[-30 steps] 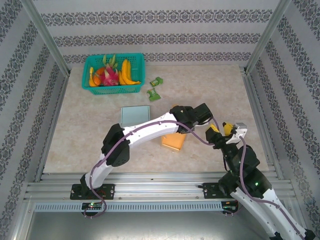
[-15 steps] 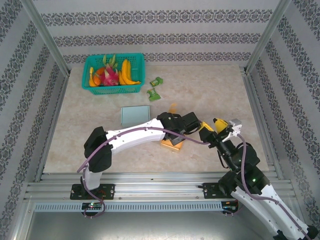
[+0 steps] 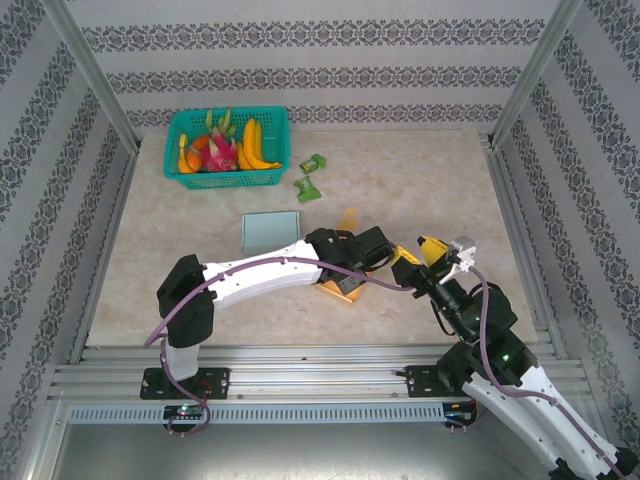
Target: Fold the paper box
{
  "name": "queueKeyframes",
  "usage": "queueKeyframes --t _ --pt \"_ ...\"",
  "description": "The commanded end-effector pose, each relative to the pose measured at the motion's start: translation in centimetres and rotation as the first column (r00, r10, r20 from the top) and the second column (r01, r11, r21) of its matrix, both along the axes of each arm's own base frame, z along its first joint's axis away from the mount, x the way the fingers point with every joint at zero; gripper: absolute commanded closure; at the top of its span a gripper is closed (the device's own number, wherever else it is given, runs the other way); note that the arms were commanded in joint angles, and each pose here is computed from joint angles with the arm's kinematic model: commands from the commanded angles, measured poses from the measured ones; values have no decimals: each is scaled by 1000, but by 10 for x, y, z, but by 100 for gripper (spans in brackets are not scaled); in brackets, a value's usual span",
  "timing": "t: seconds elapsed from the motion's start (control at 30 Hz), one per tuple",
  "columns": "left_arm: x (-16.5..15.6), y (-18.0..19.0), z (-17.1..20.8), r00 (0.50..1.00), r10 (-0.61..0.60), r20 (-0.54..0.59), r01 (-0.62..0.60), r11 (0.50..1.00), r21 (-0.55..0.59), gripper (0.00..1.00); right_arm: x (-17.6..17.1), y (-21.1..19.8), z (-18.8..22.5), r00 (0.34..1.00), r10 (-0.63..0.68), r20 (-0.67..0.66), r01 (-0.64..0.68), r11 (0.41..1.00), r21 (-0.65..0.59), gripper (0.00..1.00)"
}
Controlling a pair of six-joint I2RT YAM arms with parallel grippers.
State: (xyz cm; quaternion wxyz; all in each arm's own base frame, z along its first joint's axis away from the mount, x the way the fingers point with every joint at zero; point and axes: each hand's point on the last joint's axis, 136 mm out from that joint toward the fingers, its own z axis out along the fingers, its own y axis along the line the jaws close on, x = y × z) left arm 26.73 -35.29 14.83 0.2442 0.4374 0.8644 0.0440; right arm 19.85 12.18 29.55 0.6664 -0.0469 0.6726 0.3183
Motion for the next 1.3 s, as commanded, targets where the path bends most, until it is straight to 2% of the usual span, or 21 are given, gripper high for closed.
queueKeyframes --t 0.0,0.1,0.27,0.4,0.63,0.77,0.9,1.27 --pt "79 87 107 871 465 159 -416 871 -262 46 -6 -26 -18 994 -96 -49 90 990 -113 30" --pt "77 66 103 894 390 220 -341 911 -231 46 -5 -31 -3 992 -123 -35 119 987 -104 29" --pt "72 35 98 892 302 335 -265 952 -153 46 7 -34 3 981 -181 -73 171 978 -122 25" --pt "79 37 95 858 325 397 -300 946 -126 46 9 -45 1 960 -246 -133 228 964 -136 23" --pt "87 29 88 790 313 527 -334 941 -58 46 7 -55 1 944 -295 -150 265 945 -193 20" --pt "88 23 95 734 323 598 -363 930 -58 45 11 -58 -3 933 -323 -160 283 931 -232 18" --pt "91 23 102 689 348 636 -392 917 -76 44 14 -64 -8 917 -365 -160 317 912 -262 3" --pt "93 12 92 648 335 684 -405 912 -63 45 15 -74 1 899 -412 -148 369 896 -249 2"
